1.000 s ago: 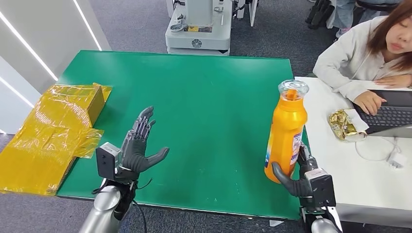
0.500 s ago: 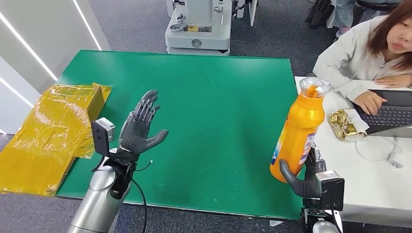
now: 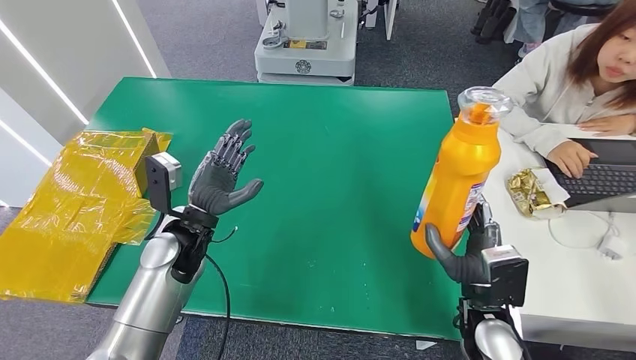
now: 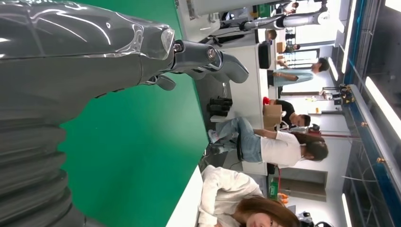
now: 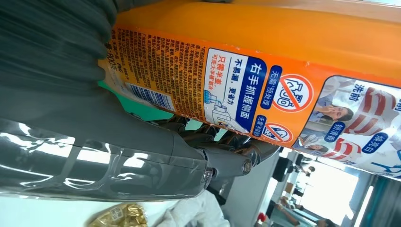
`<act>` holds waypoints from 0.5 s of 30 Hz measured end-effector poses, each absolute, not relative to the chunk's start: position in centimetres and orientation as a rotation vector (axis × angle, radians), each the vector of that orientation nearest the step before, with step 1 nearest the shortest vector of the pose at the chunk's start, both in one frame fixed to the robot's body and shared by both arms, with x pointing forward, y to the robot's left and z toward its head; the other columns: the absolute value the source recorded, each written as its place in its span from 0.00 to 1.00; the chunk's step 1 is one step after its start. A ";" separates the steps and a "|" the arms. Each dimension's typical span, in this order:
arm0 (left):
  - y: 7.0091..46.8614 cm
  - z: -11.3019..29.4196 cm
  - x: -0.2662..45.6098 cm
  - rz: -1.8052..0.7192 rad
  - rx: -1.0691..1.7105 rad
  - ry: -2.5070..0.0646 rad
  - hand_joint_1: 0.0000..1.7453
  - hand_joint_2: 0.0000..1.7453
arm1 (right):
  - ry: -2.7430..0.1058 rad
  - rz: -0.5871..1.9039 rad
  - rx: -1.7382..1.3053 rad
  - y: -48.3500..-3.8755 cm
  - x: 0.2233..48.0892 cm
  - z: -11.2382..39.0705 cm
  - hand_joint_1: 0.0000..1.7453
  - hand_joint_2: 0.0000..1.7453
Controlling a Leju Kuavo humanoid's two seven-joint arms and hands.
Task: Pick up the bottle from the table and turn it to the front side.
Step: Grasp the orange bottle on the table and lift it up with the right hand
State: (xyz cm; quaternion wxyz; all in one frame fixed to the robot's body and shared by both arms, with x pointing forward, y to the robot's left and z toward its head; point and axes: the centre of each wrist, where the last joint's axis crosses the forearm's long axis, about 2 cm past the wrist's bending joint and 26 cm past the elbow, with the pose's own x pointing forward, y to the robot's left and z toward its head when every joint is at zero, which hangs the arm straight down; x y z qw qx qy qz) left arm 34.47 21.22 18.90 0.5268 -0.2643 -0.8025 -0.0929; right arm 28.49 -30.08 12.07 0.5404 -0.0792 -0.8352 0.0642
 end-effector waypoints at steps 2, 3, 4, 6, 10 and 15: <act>21.1 19.0 34.6 -0.223 -0.636 -1.918 0.00 1.00 | -2.003 0.156 -0.191 -30.0 28.6 12.6 1.00 1.00; 21.1 19.0 34.7 -0.224 -0.638 -1.917 0.00 1.00 | -2.010 0.158 -0.191 -29.9 28.7 12.8 1.00 1.00; 21.1 19.1 34.8 -0.226 -0.641 -1.917 0.00 1.00 | -2.017 0.159 -0.192 -29.9 28.8 13.0 1.00 1.00; 20.9 19.2 34.9 -0.230 -0.646 -1.919 0.00 1.00 | -2.028 0.160 -0.191 -29.8 29.0 13.3 1.00 1.00; 20.6 19.7 35.2 -0.243 -0.661 -1.926 0.00 1.00 | -2.047 0.170 -0.180 -29.6 29.6 13.9 1.00 1.00; 20.1 20.6 35.6 -0.275 -0.675 -1.938 0.00 1.00 | -2.077 0.212 -0.140 -28.6 31.4 15.1 1.00 1.00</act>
